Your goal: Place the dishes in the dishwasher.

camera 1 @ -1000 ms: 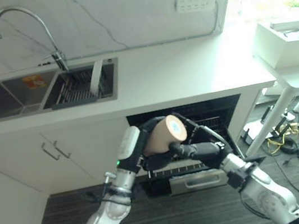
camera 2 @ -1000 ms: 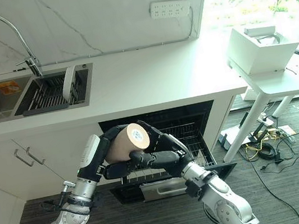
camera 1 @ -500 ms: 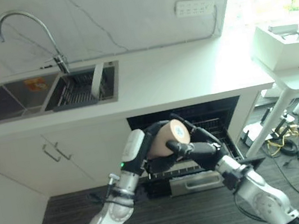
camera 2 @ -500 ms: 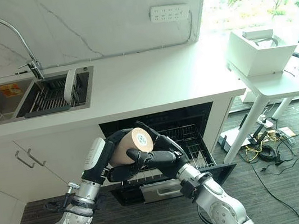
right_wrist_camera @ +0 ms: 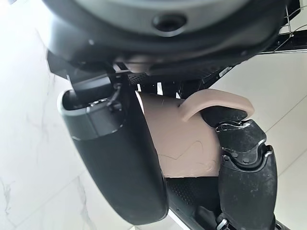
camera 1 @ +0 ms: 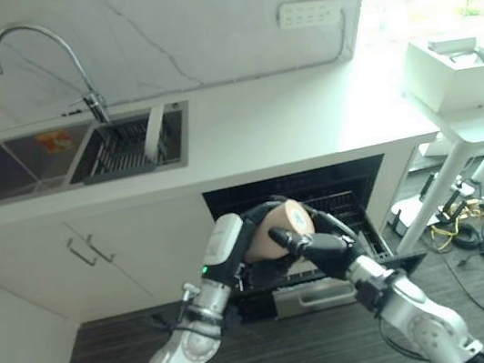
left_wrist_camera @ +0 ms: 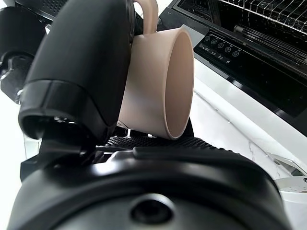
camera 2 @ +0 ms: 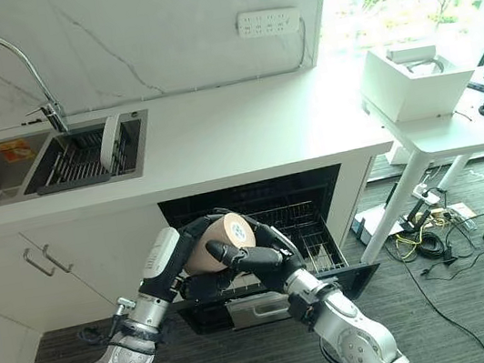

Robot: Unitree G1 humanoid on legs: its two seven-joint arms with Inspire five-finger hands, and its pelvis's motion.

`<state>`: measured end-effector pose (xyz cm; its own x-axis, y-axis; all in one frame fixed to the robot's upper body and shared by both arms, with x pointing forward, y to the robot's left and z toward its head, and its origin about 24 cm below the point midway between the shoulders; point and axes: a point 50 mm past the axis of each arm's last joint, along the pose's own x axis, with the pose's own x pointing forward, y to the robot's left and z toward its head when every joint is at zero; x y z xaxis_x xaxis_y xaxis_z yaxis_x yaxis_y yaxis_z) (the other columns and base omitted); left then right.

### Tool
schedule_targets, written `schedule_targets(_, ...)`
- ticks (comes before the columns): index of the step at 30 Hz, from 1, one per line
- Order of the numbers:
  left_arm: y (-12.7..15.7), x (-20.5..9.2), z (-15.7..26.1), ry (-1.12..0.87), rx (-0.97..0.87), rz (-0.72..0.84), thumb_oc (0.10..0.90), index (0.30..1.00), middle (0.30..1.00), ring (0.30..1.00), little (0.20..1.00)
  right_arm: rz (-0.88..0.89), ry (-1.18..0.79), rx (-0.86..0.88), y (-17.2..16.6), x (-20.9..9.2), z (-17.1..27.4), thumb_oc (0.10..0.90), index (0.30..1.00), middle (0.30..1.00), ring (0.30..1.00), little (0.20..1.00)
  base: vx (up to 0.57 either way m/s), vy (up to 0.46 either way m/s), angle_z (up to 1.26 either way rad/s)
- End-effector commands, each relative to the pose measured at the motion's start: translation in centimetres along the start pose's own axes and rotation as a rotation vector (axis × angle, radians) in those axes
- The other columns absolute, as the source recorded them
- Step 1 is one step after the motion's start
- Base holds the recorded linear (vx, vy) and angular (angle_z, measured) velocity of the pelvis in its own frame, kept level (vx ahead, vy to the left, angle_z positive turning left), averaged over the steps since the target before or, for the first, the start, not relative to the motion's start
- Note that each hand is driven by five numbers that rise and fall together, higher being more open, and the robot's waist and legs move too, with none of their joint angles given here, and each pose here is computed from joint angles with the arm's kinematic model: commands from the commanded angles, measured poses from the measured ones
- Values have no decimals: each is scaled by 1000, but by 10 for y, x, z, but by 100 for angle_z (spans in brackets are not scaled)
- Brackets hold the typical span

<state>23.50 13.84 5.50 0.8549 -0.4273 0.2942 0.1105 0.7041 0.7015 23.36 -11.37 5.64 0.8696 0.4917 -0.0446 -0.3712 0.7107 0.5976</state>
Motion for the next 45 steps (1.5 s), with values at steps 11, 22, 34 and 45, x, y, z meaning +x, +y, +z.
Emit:
schedule_targets(11,54,34,40,-269,-79,339,800,900,900,900,900,62,-305,132,16,13,50,400,300,300,300,300,0,0,0)
schedule_targets(22,94,-15,-11,6,-190,654,800,900,900,900,900,60,-563,499,-15,-8,85,400,300,300,300,300,2,1,1)
schedule_targets(34,122,-44,-33,122,-194,869,800,900,900,900,900,-65,-829,549,-46,-39,115,400,300,300,300,300,0,1,0)
schedule_targets(45,129,-46,-31,84,-211,868,800,900,900,900,900,-108,-918,596,-59,-48,120,400,300,300,300,300,0,0,0)
